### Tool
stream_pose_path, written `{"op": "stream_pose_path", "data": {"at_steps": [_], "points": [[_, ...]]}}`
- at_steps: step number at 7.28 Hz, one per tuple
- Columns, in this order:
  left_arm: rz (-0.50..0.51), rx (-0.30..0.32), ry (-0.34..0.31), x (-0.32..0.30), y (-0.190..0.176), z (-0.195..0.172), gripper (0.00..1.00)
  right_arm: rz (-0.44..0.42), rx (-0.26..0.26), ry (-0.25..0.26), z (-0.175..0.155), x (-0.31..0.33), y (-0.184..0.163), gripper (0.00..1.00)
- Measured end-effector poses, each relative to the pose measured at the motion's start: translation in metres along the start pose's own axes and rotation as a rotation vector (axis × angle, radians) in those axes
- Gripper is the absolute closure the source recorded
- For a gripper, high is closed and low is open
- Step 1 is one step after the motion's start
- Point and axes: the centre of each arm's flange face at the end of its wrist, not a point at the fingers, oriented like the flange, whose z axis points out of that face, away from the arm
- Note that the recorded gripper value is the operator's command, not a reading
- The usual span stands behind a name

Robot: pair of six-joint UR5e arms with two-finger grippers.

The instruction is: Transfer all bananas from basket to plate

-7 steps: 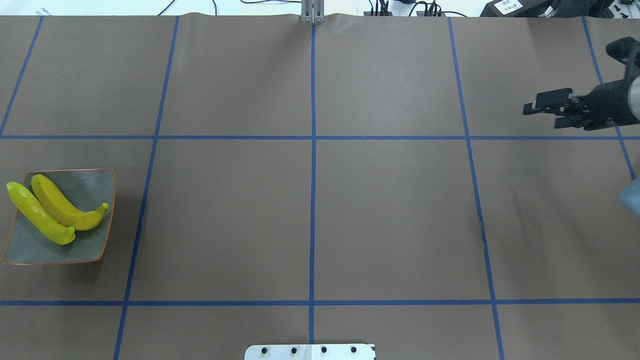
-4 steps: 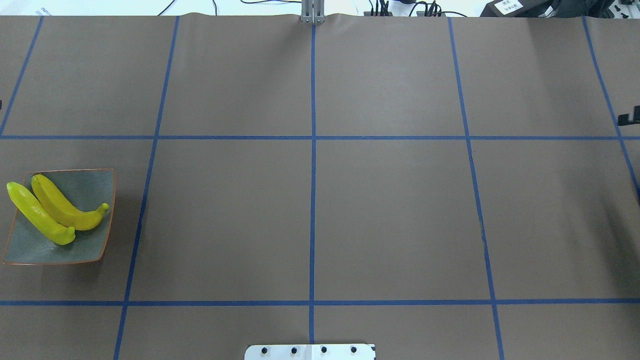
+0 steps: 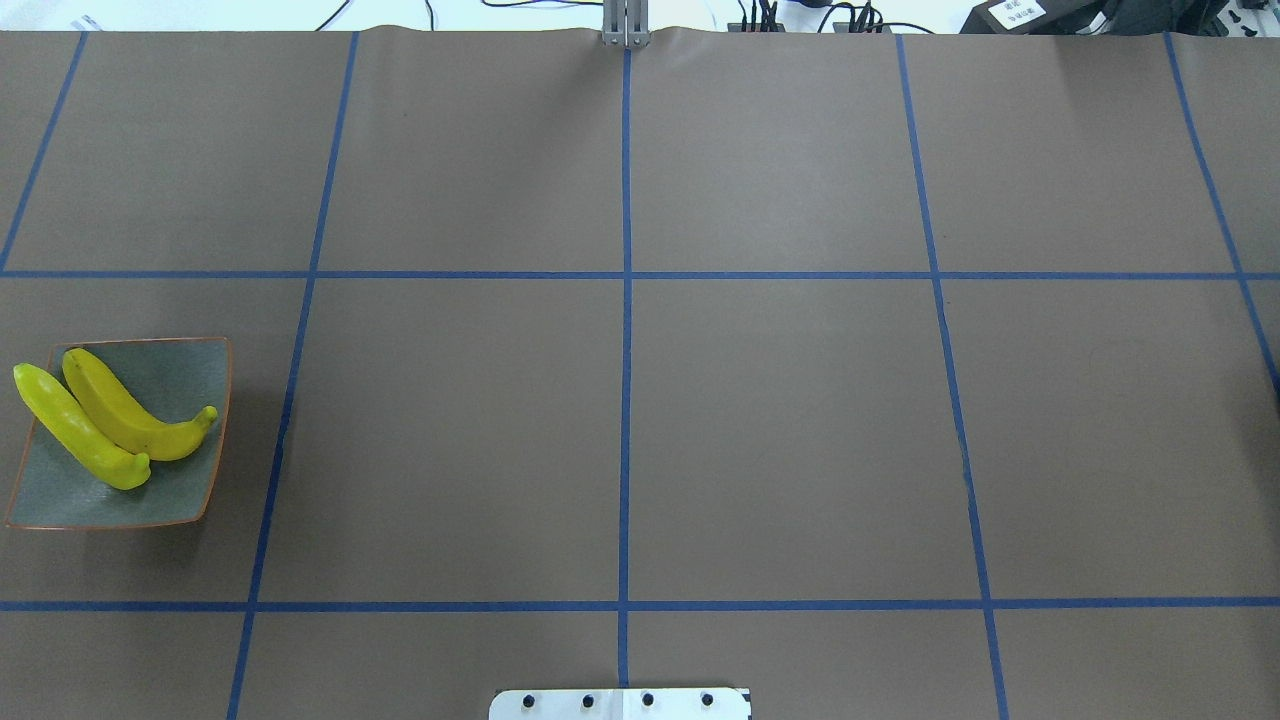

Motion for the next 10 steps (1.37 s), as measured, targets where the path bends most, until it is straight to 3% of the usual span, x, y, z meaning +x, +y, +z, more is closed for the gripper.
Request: {"op": "stream_pose_path", "data": {"at_steps": [2,5,6,7,9,10], "points": [[0.128,0.111,-0.067,-0.013,-0.009,0.000,0.00,-0.065,-0.024,0.030,0.009,0.037,0.016,0.01],[0.277,0.110,-0.179,-0.042,-0.013,-0.009,0.00,-0.121,-0.076,0.055,0.026,0.070,0.038,0.06],[0.289,0.106,-0.188,-0.045,-0.013,-0.010,0.00,-0.130,-0.086,0.061,0.030,0.076,0.042,0.26],[0.290,0.105,-0.193,-0.047,-0.013,-0.011,0.00,-0.140,-0.096,0.064,0.034,0.081,0.045,0.37],[0.289,0.105,-0.195,-0.050,-0.007,-0.016,0.00,-0.145,-0.098,0.063,0.037,0.081,0.036,0.49],[0.289,0.105,-0.195,-0.051,0.001,-0.021,0.00,-0.142,-0.100,0.063,0.039,0.078,0.027,0.67]]}}
